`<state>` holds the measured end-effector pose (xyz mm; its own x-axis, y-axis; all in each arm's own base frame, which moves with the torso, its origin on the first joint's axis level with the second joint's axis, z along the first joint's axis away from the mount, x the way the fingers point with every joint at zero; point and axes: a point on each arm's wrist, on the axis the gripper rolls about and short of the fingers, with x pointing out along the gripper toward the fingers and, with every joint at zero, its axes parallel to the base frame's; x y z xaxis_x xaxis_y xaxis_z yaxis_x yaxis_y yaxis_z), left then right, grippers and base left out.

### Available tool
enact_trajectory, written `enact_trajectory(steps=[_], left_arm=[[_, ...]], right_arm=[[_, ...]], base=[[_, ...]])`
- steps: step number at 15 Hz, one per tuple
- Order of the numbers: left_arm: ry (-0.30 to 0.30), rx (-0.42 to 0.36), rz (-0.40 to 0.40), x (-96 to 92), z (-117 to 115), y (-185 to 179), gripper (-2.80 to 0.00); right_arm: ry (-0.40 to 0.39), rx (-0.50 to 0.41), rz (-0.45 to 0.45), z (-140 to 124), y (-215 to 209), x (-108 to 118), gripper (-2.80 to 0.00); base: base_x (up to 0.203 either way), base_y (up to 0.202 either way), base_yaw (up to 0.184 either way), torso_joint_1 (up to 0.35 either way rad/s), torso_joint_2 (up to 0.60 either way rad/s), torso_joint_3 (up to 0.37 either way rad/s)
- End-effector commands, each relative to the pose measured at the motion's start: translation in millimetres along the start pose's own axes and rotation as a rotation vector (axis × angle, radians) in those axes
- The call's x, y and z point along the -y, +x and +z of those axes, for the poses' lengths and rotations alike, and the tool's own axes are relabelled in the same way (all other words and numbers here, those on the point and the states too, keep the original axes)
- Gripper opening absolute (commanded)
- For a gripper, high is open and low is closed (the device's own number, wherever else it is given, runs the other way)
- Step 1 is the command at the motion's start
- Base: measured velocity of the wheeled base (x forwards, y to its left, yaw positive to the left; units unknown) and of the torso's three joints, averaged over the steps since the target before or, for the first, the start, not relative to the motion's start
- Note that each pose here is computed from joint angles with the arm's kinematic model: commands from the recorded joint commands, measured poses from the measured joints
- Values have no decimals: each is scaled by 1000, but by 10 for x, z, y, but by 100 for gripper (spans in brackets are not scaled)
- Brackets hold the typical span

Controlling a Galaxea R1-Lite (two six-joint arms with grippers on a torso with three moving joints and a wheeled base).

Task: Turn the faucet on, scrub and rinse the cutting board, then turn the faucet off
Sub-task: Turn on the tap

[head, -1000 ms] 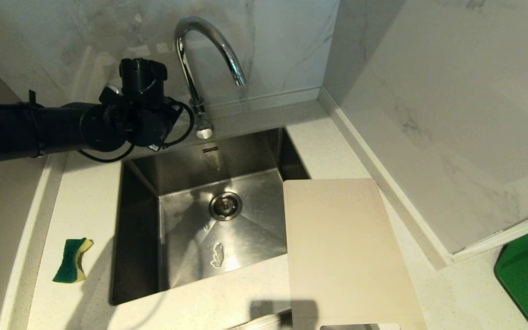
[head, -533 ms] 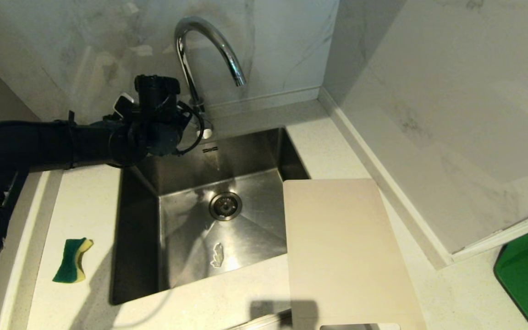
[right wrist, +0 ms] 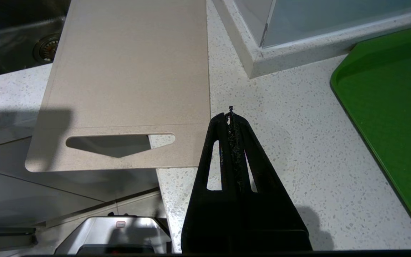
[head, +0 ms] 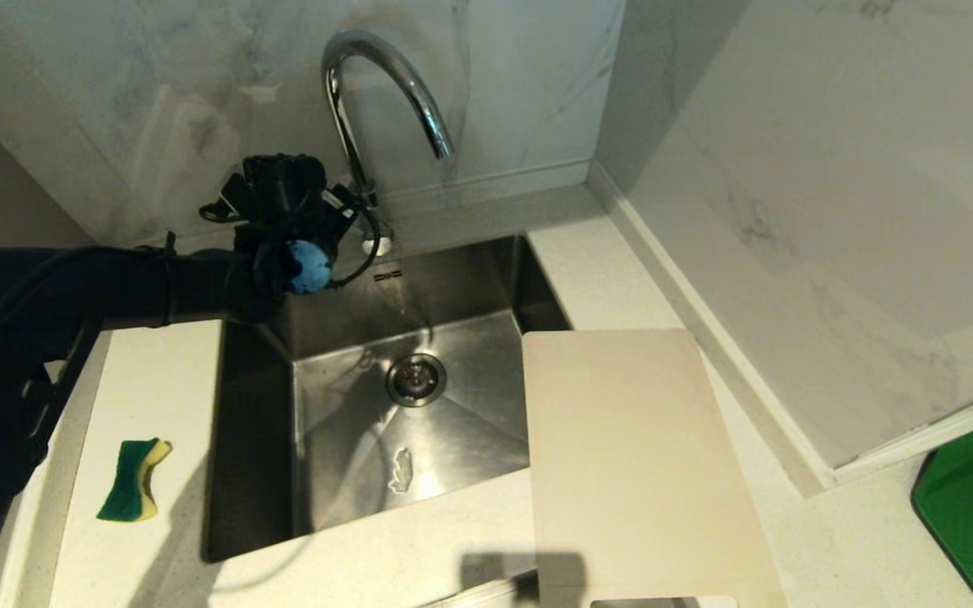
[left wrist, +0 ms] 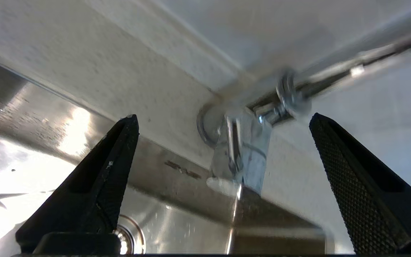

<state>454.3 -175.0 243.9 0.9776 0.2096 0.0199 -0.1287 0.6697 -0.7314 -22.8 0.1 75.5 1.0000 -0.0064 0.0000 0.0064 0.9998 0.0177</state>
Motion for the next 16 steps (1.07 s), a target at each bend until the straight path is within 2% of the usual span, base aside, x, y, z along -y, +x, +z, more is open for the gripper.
enact_trajectory(steps=[1,9,12,16], left_arm=[[3,0,12,-73,-44,72,0],[26,1,6,-268,-207,250,0],[18,-15,-25,-273,-187,266,0],[24,-10,-8,-323,-138,301,0]], right_arm=[[-1,0,0,0,0,0,-280],[-1,0,0,0,0,0,-280],[-1,0,0,0,0,0,-280],[-1,0,0,0,0,0,-280]], base=[[0,0,0,0,0,0],[0,0,0,0,0,0],[0,0,0,0,0,0],[0,0,0,0,0,0]])
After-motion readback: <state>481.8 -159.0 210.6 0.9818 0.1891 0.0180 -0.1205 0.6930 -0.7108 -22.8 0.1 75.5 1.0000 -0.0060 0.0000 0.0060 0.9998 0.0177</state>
